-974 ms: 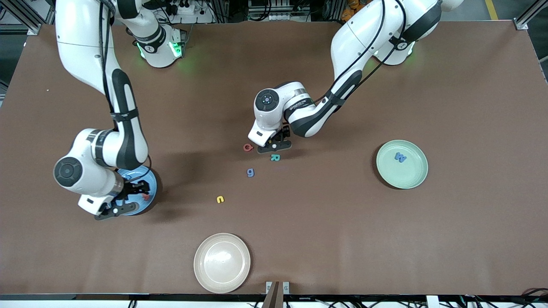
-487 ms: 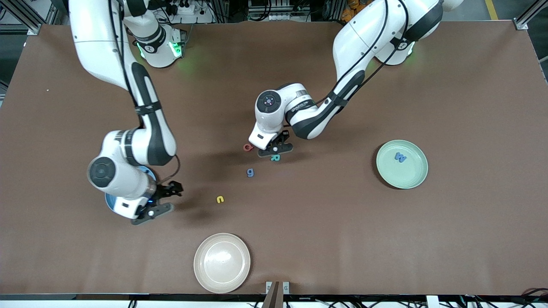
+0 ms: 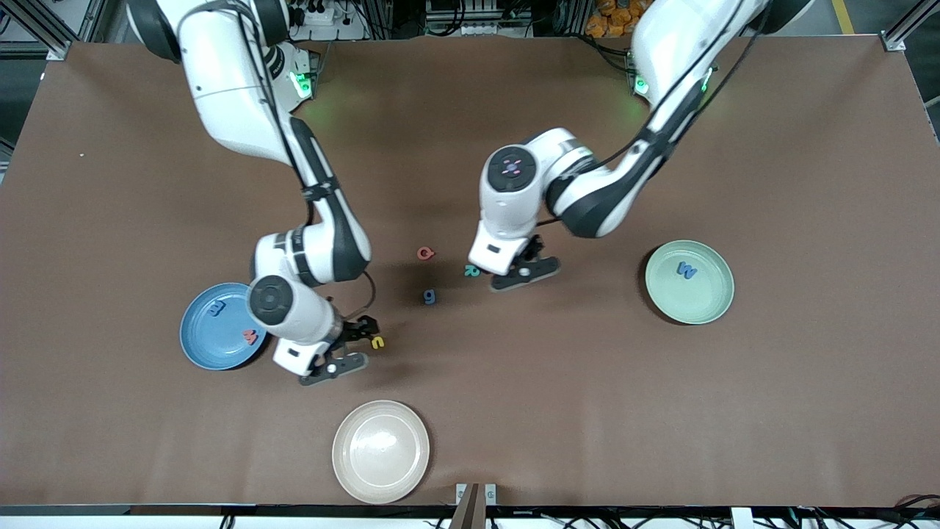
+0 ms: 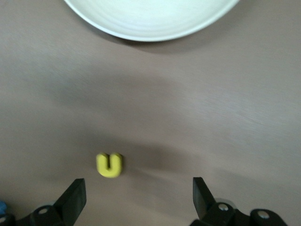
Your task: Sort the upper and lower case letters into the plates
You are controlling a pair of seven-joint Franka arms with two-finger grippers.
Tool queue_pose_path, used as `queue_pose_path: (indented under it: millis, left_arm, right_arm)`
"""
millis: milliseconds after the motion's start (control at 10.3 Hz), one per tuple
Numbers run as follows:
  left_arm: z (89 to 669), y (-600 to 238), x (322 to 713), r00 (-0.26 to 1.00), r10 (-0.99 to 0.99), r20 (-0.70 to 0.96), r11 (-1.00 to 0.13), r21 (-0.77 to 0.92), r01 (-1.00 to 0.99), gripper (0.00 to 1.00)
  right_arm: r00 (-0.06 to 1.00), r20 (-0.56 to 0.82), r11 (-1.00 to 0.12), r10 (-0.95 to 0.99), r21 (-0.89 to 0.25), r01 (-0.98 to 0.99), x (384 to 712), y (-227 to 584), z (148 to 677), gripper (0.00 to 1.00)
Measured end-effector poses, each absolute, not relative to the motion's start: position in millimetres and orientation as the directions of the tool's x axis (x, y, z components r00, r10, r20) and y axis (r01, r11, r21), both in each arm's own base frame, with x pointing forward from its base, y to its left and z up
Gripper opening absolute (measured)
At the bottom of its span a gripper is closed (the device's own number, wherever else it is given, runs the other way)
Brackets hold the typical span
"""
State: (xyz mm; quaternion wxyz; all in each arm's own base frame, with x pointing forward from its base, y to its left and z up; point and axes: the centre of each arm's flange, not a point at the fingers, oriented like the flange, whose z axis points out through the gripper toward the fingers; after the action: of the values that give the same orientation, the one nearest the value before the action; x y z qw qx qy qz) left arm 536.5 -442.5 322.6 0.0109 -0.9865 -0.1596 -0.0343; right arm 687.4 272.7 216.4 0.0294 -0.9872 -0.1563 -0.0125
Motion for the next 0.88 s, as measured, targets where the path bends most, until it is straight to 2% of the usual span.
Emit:
queue_pose_path:
  millis: [487, 876]
  left_arm:
    - [338, -326, 563, 0.961, 0.276, -0.032, -0.95, -0.159, 0.268, 0.34]
    - [344, -239, 593, 0.961, 0.251, -0.112, -0.961, -0.151, 0.234, 0.34]
  right_arm:
    - [0.967, 0.008, -0.966, 0.256, -0.04, 0.256, 686, 295, 184, 1.0]
    - [0.964, -0.001, -0.964, 0.264, -0.03, 0.264, 680, 305, 177, 1.0]
